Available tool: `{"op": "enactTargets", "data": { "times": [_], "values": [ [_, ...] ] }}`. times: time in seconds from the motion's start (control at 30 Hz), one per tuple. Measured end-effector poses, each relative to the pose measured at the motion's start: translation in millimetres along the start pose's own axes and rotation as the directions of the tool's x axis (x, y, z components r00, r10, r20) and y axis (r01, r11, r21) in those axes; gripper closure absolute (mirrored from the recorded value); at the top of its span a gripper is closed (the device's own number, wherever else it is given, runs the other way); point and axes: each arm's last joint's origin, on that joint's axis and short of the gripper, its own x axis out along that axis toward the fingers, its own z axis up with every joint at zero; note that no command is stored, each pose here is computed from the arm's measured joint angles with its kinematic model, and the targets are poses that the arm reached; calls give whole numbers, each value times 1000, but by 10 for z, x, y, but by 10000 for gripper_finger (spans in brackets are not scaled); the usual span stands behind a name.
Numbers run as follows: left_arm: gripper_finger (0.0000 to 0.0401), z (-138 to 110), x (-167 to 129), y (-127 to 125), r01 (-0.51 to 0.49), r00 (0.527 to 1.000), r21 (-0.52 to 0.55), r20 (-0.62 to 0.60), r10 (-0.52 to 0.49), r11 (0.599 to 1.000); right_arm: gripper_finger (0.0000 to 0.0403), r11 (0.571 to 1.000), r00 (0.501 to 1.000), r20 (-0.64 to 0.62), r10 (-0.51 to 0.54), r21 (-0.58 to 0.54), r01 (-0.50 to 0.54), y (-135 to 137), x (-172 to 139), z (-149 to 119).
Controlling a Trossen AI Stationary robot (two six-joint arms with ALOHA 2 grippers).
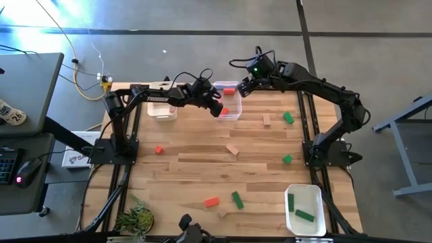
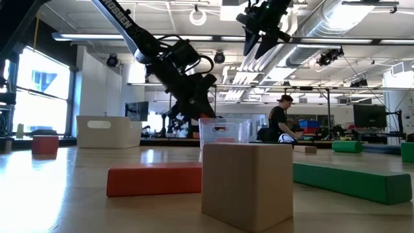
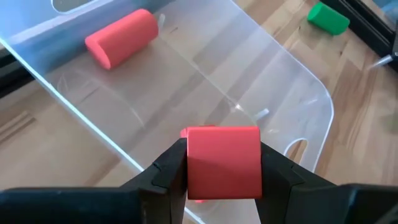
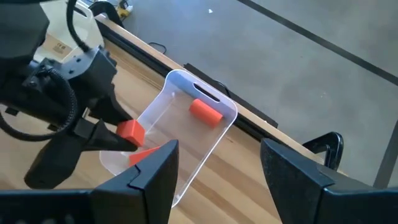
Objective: Sort & place blocks by color
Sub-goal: Put the orange block into the transparent bin, then put the brown block into the top white bin
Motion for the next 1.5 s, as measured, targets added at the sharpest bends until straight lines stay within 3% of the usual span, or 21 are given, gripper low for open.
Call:
{"op": "enactTargets", "data": {
  "times": [0.13,0.3,0.5,0.67,0.97,1.17,1.5],
  "values": [
    [277,5,0,-2,2,1000,1,5,-2,1000,190,998,998,-21,61,-1,-61,28,-4,-10],
    [240,5,0,-2,2,1000,36,5,-2,999,190,992,991,-46,128,9,-128,102,-26,-40],
    [193,2,0,-1,2,1000,49,2,-2,999,190,988,986,-65,157,12,-156,224,-72,-100],
    [184,70,-93,29,30,999,14,14,-30,999,190,984,978,-103,180,28,-178,321,-116,-174],
    [187,316,-544,76,49,994,-17,101,-47,999,190,966,953,-160,258,49,-254,530,-215,-302],
    [187,395,-974,-49,63,990,-7,126,-62,998,190,960,938,-205,280,29,-280,737,-179,-406],
    [187,214,-1474,-320,55,998,45,1,-55,997,190,961,898,-384,214,-83,-264,1131,74,-742]
  ]
}}
